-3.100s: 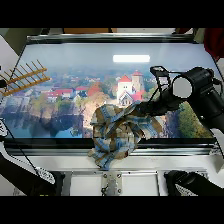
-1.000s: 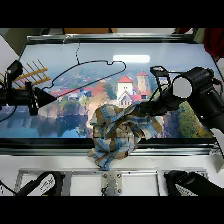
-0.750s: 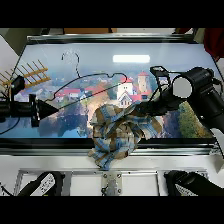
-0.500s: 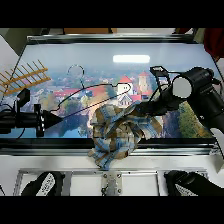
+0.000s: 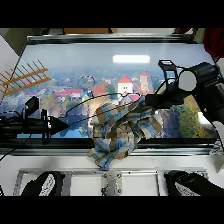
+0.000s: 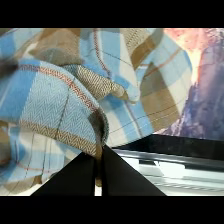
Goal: Fold the clothes and pants, and hang the long-sleeved shirts on hangers.
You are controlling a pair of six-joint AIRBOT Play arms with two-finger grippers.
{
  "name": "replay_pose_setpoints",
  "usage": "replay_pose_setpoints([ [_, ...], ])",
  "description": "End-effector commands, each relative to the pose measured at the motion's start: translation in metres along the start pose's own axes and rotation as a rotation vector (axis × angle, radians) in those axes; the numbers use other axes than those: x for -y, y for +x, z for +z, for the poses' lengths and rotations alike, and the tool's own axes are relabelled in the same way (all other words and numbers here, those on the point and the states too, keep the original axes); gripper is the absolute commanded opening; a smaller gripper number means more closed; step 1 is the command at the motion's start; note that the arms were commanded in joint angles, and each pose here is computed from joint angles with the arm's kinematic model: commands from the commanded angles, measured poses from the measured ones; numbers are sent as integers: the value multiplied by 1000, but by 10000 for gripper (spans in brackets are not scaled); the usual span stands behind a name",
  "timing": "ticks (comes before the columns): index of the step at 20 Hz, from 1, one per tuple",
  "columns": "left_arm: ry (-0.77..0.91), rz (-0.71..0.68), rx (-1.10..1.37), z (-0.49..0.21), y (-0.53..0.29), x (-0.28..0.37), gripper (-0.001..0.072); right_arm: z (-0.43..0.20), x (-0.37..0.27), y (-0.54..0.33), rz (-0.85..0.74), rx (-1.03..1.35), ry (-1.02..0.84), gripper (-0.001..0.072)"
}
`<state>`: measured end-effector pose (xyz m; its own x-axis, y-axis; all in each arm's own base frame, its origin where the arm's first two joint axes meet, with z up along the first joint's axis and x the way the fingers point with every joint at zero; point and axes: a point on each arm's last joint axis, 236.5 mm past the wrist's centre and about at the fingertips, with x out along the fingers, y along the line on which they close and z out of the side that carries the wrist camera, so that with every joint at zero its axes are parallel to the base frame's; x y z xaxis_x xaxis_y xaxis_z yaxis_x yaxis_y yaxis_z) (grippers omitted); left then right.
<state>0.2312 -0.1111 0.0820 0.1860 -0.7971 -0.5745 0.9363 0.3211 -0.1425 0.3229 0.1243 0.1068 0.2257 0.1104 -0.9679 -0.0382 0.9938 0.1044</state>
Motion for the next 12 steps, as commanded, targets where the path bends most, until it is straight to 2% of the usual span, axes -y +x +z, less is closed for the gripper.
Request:
replay_pose_setpoints([
  [1,25,-31,-4,4,7,8,12,11,32,7,-28,-15,97,21],
  [8,53,-87,-25,4,14,22,12,16,50,19,-41,-43,158,21],
  [12,34,-76,-170,-14,33,21,12,15,39,16,6,-46,158,21],
])
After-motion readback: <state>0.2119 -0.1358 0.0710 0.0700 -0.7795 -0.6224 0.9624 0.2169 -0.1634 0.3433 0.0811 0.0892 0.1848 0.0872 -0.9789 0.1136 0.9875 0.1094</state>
